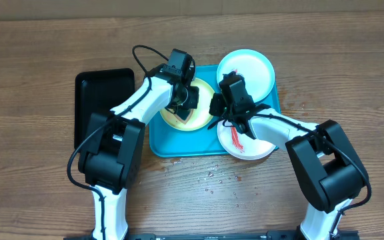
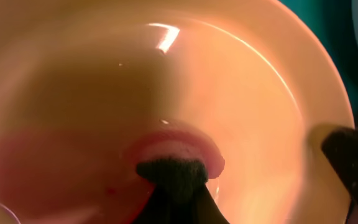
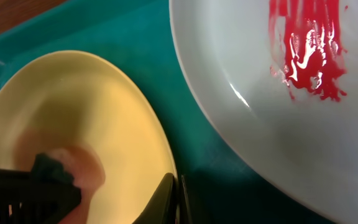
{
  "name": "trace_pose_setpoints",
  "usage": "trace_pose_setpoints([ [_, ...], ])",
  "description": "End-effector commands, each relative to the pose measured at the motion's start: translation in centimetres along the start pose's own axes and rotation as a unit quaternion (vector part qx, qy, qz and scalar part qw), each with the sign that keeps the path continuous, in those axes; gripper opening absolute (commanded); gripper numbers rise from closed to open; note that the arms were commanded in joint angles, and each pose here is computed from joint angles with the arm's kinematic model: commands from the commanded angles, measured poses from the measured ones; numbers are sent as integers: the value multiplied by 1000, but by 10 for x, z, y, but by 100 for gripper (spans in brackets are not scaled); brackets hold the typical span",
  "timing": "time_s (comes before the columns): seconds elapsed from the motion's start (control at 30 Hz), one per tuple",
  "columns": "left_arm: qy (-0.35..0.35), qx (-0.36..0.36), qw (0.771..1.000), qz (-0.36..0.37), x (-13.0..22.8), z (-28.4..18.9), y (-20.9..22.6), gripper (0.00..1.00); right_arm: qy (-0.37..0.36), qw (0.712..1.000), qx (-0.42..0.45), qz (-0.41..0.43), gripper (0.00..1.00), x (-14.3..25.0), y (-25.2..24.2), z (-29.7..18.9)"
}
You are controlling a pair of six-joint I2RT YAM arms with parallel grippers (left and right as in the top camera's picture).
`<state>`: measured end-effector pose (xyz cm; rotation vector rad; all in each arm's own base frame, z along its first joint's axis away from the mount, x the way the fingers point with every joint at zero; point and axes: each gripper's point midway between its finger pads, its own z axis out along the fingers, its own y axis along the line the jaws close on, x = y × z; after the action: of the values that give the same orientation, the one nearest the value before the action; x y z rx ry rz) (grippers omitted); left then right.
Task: Clean dirty plates on tray and stack at the side
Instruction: 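Scrub the yellow plate with the sponge while the right gripper holds it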
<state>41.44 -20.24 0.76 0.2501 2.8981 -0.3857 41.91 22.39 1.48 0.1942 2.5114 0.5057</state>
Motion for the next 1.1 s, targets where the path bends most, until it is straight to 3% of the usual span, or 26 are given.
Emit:
trace_pose_setpoints([
  [0.0, 83, 19, 996, 33, 46, 25, -9, 4, 7, 1000, -12, -2, 4, 2, 7, 2],
  [0.17, 84, -27, 995, 37, 47, 24, 7, 4, 8, 1000, -13, -2, 4, 2, 8, 2],
  [0.37, 48, 38, 998, 23, 28, 27, -20, 4, 8, 1000, -13, -2, 4, 2, 8, 2],
  [0.57, 0, 52, 999, 6, 6, 28, -33, 4, 8, 1000, -13, -2, 4, 2, 8, 2],
  [0.9, -61, -96, 993, -38, -17, 24, 23, 4, 9, 1000, -14, -2, 4, 3, 8, 2],
  [1.07, -71, -119, 986, -96, -21, 19, 45, 4, 12, 1000, -12, -2, 4, 4, 7, 2],
])
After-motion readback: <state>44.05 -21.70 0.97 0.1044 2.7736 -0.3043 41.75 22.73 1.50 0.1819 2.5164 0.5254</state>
